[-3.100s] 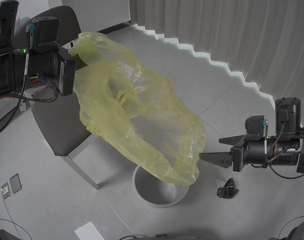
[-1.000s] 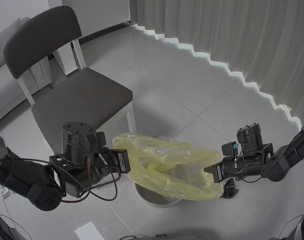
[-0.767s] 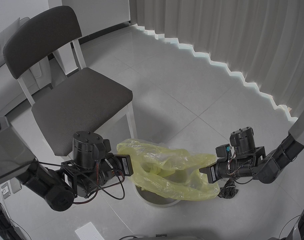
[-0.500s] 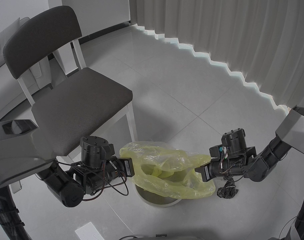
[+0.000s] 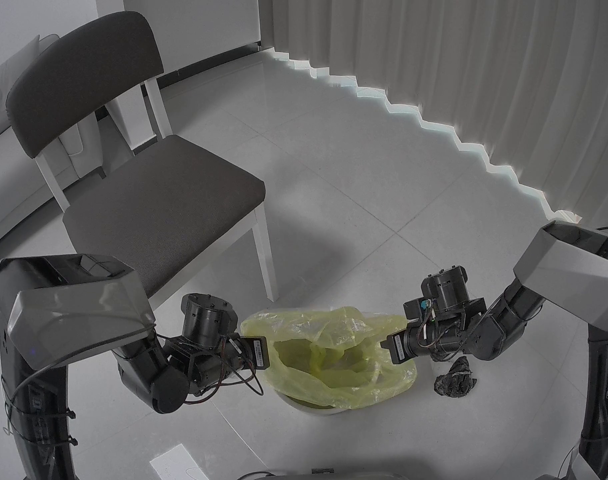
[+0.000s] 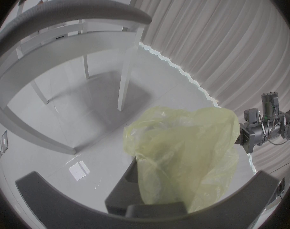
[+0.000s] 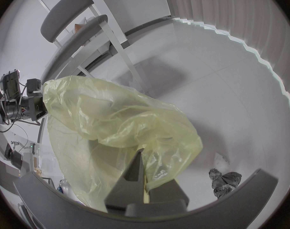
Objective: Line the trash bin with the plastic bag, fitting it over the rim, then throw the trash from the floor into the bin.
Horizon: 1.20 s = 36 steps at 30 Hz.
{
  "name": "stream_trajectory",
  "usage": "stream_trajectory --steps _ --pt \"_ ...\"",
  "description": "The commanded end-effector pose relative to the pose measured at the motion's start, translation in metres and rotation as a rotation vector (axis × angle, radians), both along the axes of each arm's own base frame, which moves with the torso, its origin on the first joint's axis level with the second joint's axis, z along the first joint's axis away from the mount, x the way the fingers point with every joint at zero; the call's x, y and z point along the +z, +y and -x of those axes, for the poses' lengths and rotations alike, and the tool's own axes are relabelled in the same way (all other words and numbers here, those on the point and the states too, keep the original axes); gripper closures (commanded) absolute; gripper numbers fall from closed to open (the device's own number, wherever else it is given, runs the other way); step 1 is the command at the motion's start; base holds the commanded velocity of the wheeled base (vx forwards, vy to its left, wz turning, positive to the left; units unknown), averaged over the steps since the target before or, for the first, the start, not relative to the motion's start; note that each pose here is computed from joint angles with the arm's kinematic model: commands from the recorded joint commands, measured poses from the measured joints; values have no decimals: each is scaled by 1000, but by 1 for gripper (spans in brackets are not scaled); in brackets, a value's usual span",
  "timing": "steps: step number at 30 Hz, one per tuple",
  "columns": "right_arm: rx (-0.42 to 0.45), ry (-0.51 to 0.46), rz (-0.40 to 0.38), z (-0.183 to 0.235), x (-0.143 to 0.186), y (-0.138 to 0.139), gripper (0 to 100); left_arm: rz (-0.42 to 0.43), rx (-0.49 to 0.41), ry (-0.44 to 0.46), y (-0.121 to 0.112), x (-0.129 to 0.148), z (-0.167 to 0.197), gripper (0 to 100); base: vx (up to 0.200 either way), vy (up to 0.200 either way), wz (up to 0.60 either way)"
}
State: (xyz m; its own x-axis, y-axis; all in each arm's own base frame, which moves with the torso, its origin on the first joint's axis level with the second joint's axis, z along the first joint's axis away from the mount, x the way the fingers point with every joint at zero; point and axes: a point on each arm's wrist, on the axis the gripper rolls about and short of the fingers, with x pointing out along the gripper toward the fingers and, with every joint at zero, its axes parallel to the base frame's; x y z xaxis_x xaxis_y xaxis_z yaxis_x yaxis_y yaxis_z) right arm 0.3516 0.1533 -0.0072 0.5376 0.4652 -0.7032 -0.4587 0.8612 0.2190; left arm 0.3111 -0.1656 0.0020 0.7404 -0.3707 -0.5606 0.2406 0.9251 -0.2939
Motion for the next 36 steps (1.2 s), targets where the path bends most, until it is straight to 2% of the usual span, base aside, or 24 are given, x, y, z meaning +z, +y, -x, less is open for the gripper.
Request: stream_trajectory --steps 1,9,17,25,36 --pt "-5 58 24 9 -11 -6 100 -27 -1 53 8 -6 16 100 0 0 0" --pt "10 72 35 24 12 -8 100 -11 -14 88 27 10 44 100 0 0 0" --pt "25 105 63 32 13 -9 100 -26 -25 113 26 2 49 100 0 0 0" --pt "19 135 75 19 -11 -6 100 -63 2 159 25 -34 32 100 0 0 0" --pt "-1 92 56 -25 -33 5 100 -36 68 118 32 -56 -15 100 0 0 0"
